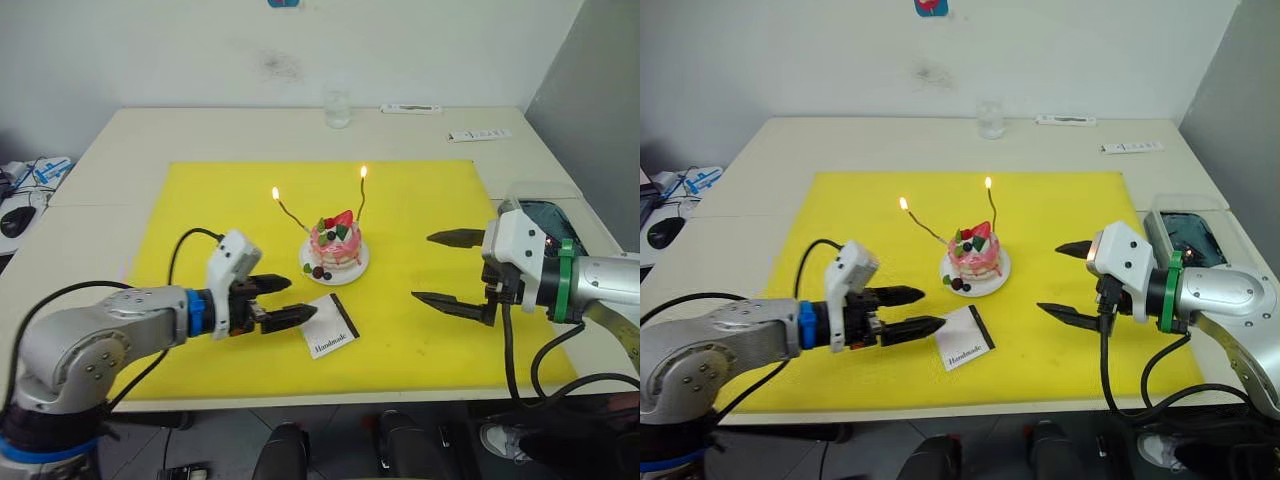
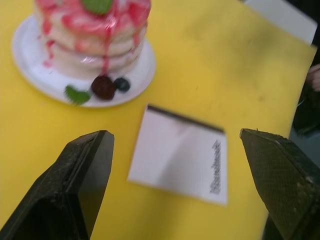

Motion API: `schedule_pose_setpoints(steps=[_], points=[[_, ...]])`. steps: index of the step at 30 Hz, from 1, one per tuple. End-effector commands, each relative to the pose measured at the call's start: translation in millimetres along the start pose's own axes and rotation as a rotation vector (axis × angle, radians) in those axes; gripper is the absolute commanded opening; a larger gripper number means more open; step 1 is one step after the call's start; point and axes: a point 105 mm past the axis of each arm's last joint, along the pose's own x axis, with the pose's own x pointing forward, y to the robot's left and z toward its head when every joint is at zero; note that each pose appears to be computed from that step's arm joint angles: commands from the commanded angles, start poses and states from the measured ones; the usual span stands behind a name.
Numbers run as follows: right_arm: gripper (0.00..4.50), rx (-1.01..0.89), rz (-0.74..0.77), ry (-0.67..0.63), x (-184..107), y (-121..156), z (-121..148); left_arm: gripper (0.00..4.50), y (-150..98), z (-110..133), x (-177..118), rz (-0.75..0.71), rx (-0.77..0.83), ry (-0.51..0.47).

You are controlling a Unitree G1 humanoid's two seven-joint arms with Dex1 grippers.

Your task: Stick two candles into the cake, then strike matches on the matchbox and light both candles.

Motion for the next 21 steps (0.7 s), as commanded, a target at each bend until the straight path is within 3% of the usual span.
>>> schedule_pose_setpoints(steps=[1, 10, 14, 21], points=[[4.5, -0.069, 0.013, -0.008, -11.0, -3.4, 9.7, 4.46, 18.7, 6.7, -26.0, 0.062, 0.178, -0.03], [4.5, -0.05, 0.008, 0.047, -48.4, -17.0, 10.1, 4.46, 47.8, -1.5, -74.3, 0.172, 0.398, 0.037], [4.5, -0.047, 0.039, 0.086, -67.0, -19.7, 9.5, 4.46, 55.3, -12.3, -83.0, 0.241, 0.451, 0.123], [4.5, -0.048, 0.068, 0.091, -64.8, -16.1, 5.0, 4.46, 50.2, -15.8, -77.6, 0.2, 0.38, 0.056]])
